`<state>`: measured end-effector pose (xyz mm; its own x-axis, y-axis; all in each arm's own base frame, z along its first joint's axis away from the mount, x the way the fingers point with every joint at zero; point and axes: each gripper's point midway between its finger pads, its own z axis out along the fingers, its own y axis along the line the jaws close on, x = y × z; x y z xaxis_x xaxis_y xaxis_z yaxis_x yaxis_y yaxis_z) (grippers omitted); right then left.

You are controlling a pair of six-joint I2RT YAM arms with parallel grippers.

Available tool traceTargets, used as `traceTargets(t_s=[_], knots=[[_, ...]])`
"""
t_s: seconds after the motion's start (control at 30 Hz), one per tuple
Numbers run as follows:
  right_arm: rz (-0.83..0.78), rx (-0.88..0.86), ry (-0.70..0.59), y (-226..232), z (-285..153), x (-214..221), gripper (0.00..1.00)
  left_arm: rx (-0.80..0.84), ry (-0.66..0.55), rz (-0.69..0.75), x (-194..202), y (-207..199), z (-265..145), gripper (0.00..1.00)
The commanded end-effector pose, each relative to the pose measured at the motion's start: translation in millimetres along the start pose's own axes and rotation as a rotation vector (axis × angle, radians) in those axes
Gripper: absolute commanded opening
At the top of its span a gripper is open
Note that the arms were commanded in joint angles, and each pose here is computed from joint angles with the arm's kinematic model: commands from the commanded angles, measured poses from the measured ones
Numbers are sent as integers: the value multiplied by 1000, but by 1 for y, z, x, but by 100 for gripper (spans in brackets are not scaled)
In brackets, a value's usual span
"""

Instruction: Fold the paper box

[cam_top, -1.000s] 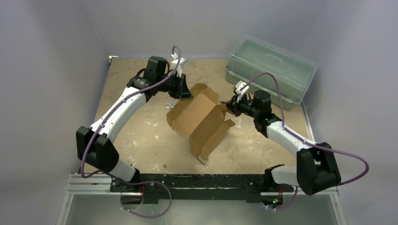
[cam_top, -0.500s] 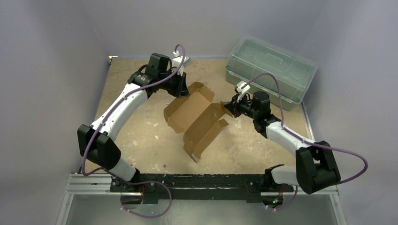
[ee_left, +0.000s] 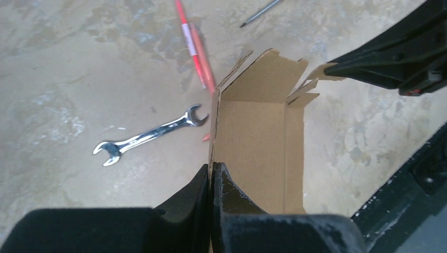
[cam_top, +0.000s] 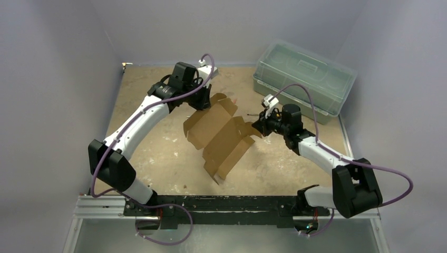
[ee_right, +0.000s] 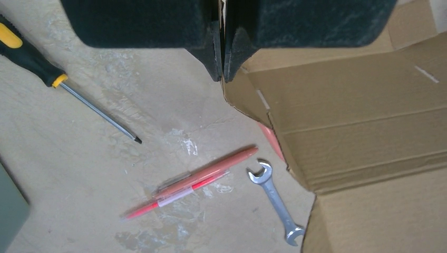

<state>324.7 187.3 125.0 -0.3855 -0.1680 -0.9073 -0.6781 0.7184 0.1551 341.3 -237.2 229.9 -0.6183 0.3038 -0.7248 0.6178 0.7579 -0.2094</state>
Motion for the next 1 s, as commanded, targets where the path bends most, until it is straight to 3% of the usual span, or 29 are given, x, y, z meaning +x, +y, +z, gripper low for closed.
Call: traceTargets(t_s=[0.0, 0.33, 0.97], knots=[[-7, -34, -26, 8, 8, -19, 0, -140, -129, 102, -33, 20, -27, 0], [43, -7, -107, 14, 26, -49, 0, -144, -315, 210, -74, 10, -61, 0], [85, -28, 22, 18, 35, 1, 0, 59, -327, 185, -30, -38, -56, 0]])
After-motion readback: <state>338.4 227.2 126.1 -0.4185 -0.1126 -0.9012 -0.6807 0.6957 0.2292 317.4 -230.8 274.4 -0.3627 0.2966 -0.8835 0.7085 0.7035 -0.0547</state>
